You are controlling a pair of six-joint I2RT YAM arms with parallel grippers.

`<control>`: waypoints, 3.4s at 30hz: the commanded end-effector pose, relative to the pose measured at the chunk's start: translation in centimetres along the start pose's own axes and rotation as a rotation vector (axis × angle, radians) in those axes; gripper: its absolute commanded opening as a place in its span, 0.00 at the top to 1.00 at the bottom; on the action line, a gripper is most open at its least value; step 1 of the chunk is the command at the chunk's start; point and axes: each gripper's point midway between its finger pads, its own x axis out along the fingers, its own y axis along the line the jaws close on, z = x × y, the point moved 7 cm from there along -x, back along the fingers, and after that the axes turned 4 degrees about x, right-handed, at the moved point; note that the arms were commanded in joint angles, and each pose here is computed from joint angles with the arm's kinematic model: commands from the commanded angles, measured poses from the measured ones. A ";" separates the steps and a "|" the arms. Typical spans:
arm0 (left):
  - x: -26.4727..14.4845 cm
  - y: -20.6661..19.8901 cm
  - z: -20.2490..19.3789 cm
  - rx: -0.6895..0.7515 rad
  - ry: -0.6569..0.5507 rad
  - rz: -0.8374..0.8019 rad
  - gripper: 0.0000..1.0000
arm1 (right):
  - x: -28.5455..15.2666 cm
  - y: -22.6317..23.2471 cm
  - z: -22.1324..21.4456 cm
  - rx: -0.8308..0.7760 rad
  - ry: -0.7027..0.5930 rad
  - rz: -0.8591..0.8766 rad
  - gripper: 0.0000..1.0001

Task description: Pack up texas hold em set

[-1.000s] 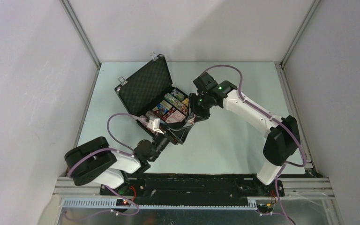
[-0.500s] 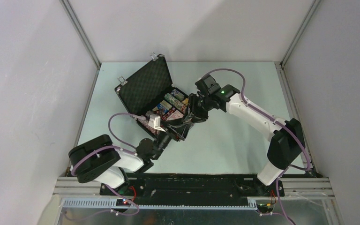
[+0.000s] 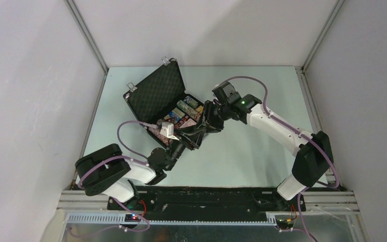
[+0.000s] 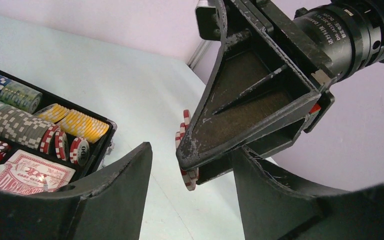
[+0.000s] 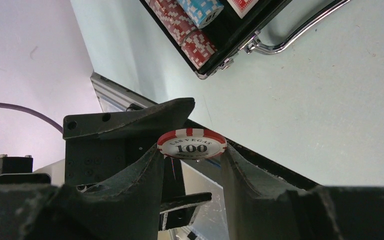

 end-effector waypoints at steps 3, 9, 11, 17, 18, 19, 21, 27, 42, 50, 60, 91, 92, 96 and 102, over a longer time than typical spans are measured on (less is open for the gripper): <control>1.0 -0.8 2.3 0.014 -0.120 -0.005 0.34 | -2.1 2.0 -0.5 0.002 -0.019 0.119 0.80; 1.2 -1.1 3.0 0.066 -0.140 -0.020 0.39 | -2.9 2.4 -0.7 0.039 -0.005 0.183 0.81; 1.2 -1.1 3.4 0.077 -0.153 -0.015 0.40 | -3.1 2.5 -0.9 0.045 0.000 0.202 0.81; 1.3 -1.3 4.2 0.101 -0.180 -0.019 0.42 | -3.4 2.7 -1.2 0.055 0.021 0.230 0.81; 1.3 -1.4 4.3 0.106 -0.185 -0.021 0.49 | -3.4 2.7 -1.4 0.063 0.030 0.233 0.81; 1.3 -1.4 4.4 0.107 -0.187 -0.021 0.52 | -3.5 2.8 -1.4 0.062 0.035 0.245 0.81; 1.3 -1.4 4.7 0.118 -0.197 -0.020 0.66 | -3.7 2.9 -1.6 0.068 0.044 0.262 0.81; 0.9 -1.9 5.6 0.173 -0.216 -0.064 1.00 | -4.5 3.0 -1.5 0.061 0.028 0.277 0.75; -1.1 -0.2 3.8 0.195 -0.076 -0.026 1.00 | -7.6 -0.2 1.7 0.058 -0.132 0.269 0.21; -0.9 1.7 2.8 0.214 0.426 0.055 1.00 | -11.0 -5.0 1.9 -0.005 -0.362 0.179 0.22; 2.7 5.1 1.6 0.240 0.873 0.129 1.00 | -11.0 -8.1 1.8 -0.059 -0.421 0.114 0.26; 11.0 8.7 -2.5 0.387 1.125 0.221 1.00 | -9.6 -10.7 0.6 -0.076 -0.364 0.068 0.29; 11.1 8.9 -2.7 0.390 1.128 0.222 1.00 | -9.5 -10.7 0.7 -0.076 -0.365 0.068 0.29; 11.5 9.1 -3.3 0.392 1.148 0.216 1.00 | -9.3 -10.8 0.7 -0.072 -0.358 0.065 0.29; 12.0 9.4 -4.3 0.386 1.172 0.202 1.00 | -9.0 -10.9 0.8 -0.069 -0.352 0.066 0.30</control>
